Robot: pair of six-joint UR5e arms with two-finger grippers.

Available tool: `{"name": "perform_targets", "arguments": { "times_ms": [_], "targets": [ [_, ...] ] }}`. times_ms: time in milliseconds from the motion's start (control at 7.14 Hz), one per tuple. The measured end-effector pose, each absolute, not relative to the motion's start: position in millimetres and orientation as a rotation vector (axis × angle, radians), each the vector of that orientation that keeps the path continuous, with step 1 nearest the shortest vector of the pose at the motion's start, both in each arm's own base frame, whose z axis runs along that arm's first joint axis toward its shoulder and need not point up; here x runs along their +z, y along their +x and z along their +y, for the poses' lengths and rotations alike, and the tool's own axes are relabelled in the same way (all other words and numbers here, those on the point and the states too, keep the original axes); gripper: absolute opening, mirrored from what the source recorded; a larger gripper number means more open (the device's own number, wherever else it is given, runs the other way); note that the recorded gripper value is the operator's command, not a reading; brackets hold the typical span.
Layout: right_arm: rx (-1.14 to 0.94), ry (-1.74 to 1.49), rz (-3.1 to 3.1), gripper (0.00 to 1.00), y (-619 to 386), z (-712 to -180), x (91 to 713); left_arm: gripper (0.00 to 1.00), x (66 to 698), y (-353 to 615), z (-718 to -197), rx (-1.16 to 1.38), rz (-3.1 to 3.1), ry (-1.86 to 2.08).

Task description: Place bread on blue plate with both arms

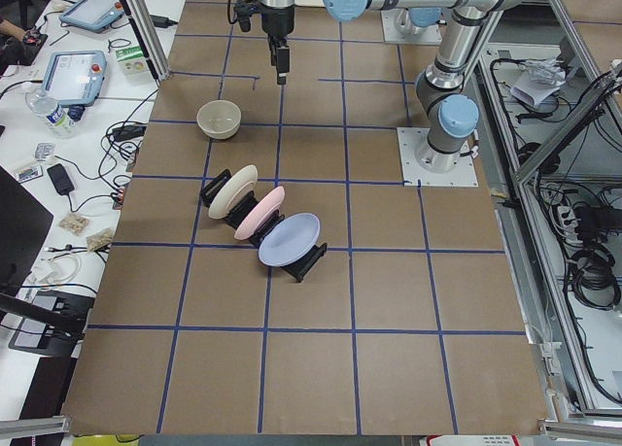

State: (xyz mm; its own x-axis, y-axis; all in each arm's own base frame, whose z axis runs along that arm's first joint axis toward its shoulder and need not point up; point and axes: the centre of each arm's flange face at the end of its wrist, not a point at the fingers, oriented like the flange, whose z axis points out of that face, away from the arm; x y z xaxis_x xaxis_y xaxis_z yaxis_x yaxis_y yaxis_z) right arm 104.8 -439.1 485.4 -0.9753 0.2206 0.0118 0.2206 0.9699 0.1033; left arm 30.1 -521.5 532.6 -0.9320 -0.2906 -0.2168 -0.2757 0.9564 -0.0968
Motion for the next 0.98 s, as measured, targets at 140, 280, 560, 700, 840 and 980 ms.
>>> {"name": "perform_targets", "arguments": {
  "times_ms": [140, 280, 560, 700, 840, 980],
  "targets": [
    [-0.184, -0.425, -3.076, 1.0, 75.5, -442.6, 476.8, 1.0, 534.5, 80.0, -518.1, -0.095, 2.836, -0.534],
    [-0.213, -0.475, -3.064, 1.0, 35.3, -446.0, 467.5, 1.0, 529.7, 130.1, -513.2, -0.088, 2.805, -0.647],
    [-0.204, -0.368, -3.107, 1.0, -58.3, -461.5, 442.4, 1.0, 505.2, 223.8, -504.8, -0.084, 2.742, -0.852],
    [-0.169, -0.266, -3.124, 1.0, -102.7, -472.4, 426.5, 1.0, 486.9, 255.9, -506.8, -0.108, 2.712, -0.916],
    [-0.137, -0.158, -3.135, 1.0, -142.8, -481.8, 409.3, 1.0, 463.2, 281.9, -507.6, -0.115, 2.688, -0.969],
    [-0.101, -0.053, -3.136, 1.0, -180.8, -490.4, 390.1, 1.0, 435.9, 308.3, -505.7, -0.111, 2.674, -1.028]
  ]
}}
